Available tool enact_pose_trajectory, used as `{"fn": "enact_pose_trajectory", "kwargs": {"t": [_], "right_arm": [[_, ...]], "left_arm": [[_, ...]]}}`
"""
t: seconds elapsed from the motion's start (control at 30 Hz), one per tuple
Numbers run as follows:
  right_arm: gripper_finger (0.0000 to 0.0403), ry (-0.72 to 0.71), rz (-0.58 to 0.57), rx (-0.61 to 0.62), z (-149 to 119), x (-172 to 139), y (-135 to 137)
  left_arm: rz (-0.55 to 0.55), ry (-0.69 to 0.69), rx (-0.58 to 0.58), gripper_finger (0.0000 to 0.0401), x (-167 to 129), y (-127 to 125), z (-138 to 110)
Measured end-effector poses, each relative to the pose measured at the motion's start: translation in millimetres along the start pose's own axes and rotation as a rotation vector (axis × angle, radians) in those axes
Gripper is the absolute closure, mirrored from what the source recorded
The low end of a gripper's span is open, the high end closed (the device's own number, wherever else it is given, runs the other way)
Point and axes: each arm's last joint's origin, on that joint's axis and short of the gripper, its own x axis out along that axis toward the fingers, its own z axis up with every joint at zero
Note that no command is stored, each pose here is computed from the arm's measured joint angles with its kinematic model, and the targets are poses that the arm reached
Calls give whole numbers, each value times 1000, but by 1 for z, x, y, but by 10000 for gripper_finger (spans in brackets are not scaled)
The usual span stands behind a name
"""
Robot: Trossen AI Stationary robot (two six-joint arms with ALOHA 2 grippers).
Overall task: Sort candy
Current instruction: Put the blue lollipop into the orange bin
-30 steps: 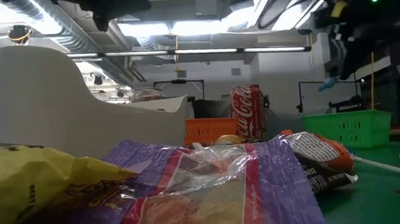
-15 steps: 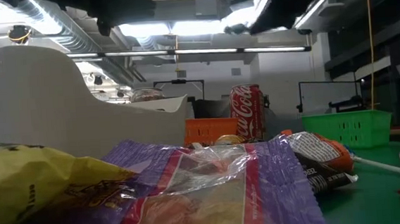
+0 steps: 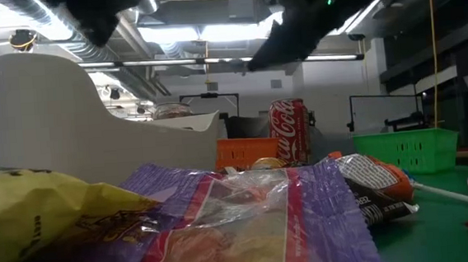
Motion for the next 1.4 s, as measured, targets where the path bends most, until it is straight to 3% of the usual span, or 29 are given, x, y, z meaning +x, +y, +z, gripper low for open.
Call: {"fn": "enact_pose_trajectory", "kwargs": {"t": [0.4, 0.53, 0.63, 0.77, 0.93, 1.07, 1.3, 1.4], "right_arm": [[391, 100, -33, -33, -23, 26, 7], [391, 96, -34, -32, -23, 26, 7], [391, 91, -33, -30, -22, 26, 7], [390, 92, -33, -30, -22, 26, 7], [375, 67, -34, -22, -20, 26, 6], [347, 67, -40, -18, -19, 27, 4], [297, 67, -73, -15, -19, 27, 1], [287, 68, -72, -15, -20, 27, 1]], "left_arm": [[-145, 554, -527, 293, -18, -22, -44], [-114, 675, -671, 293, -24, -26, -51], [-22, 759, -735, 293, -29, -25, -60], [95, 822, -703, 293, -36, -19, -69], [169, 762, -527, 293, -39, -15, -74], [174, 722, -447, 293, -40, -14, -74], [169, 722, -428, 293, -40, -15, -74], [143, 739, -352, 293, -40, -17, -77]]}}
